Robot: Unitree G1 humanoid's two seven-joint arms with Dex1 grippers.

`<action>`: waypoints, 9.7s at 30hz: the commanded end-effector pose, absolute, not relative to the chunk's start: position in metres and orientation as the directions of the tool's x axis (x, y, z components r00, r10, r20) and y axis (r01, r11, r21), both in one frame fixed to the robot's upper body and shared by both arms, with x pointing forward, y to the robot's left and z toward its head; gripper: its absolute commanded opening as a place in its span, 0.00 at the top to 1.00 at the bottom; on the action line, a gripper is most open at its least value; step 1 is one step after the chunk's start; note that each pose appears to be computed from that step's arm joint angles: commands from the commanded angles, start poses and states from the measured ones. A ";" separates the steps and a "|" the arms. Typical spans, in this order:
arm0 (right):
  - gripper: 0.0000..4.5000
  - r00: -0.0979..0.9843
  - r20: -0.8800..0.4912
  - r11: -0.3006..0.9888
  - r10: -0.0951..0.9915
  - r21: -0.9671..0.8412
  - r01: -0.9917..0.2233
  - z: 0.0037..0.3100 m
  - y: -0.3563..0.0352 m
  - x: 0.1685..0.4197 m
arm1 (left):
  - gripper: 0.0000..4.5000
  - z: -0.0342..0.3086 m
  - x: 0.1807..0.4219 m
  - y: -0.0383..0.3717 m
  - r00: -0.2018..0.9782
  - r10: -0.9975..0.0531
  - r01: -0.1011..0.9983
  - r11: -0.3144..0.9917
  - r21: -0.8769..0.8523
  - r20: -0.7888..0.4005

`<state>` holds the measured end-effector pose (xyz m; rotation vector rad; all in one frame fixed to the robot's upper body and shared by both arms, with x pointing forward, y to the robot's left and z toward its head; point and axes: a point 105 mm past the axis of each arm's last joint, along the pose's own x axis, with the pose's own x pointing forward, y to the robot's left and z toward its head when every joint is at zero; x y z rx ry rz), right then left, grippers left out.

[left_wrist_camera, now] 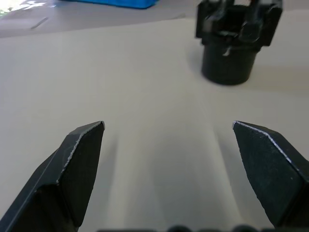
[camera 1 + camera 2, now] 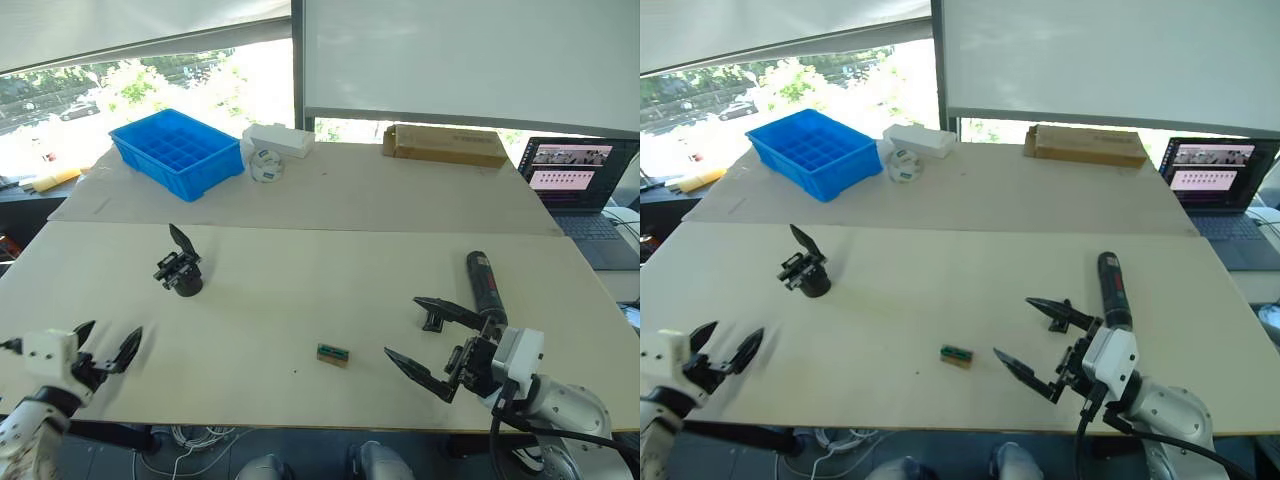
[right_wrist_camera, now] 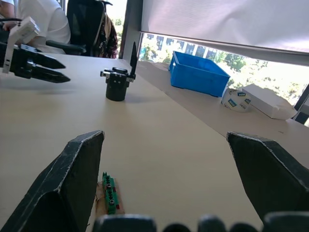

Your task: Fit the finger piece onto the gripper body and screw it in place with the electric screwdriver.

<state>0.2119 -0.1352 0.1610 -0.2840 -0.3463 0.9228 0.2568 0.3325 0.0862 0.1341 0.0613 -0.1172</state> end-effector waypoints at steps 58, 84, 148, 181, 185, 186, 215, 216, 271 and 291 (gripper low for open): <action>0.00 0.632 0.109 0.609 0.767 -0.432 -0.665 0.156 -0.159 0.175 | 0.48 0.093 0.321 0.062 0.616 -0.786 0.779 0.597 0.190 -0.058; 0.00 0.652 0.123 0.630 0.748 -0.438 -0.641 0.158 -0.156 0.177 | 0.01 0.065 0.318 0.113 0.552 -0.809 0.832 0.548 0.080 -0.200; 0.00 0.702 0.094 0.653 0.706 -0.470 -0.594 0.167 -0.161 0.174 | 0.01 0.078 0.325 0.056 0.562 -0.817 0.827 0.553 0.103 -0.127; 0.00 0.719 0.088 0.660 0.689 -0.486 -0.573 0.167 -0.162 0.174 | 0.39 0.077 0.357 0.069 0.105 -0.954 0.988 0.069 0.136 -0.281; 0.00 0.718 0.089 0.660 0.690 -0.485 -0.574 0.166 -0.161 0.175 | 0.48 0.075 0.357 0.074 0.127 -0.954 0.983 0.084 0.162 -0.272; 0.00 0.717 0.089 0.659 0.691 -0.486 -0.575 0.166 -0.161 0.175 | 0.48 0.076 0.357 0.075 0.136 -0.954 0.980 0.089 0.180 -0.269; 0.00 0.707 0.070 0.645 0.704 -0.482 -0.594 0.164 -0.159 0.177 | 0.48 0.074 0.335 0.040 0.448 -0.876 0.893 0.428 0.141 -0.177; 0.00 0.708 0.072 0.646 0.702 -0.482 -0.592 0.164 -0.160 0.177 | 0.48 0.072 0.335 0.040 0.441 -0.878 0.897 0.420 0.140 -0.185; 0.00 0.711 -0.702 0.980 0.044 0.170 0.107 0.114 -0.199 0.290 | 0.00 0.190 0.264 0.124 0.099 -0.994 0.972 0.085 0.217 -0.053; 0.72 0.688 -0.726 0.986 0.023 0.131 0.104 0.089 -0.191 0.286 | 0.00 0.192 0.266 0.123 0.106 -0.994 0.971 0.095 0.220 -0.041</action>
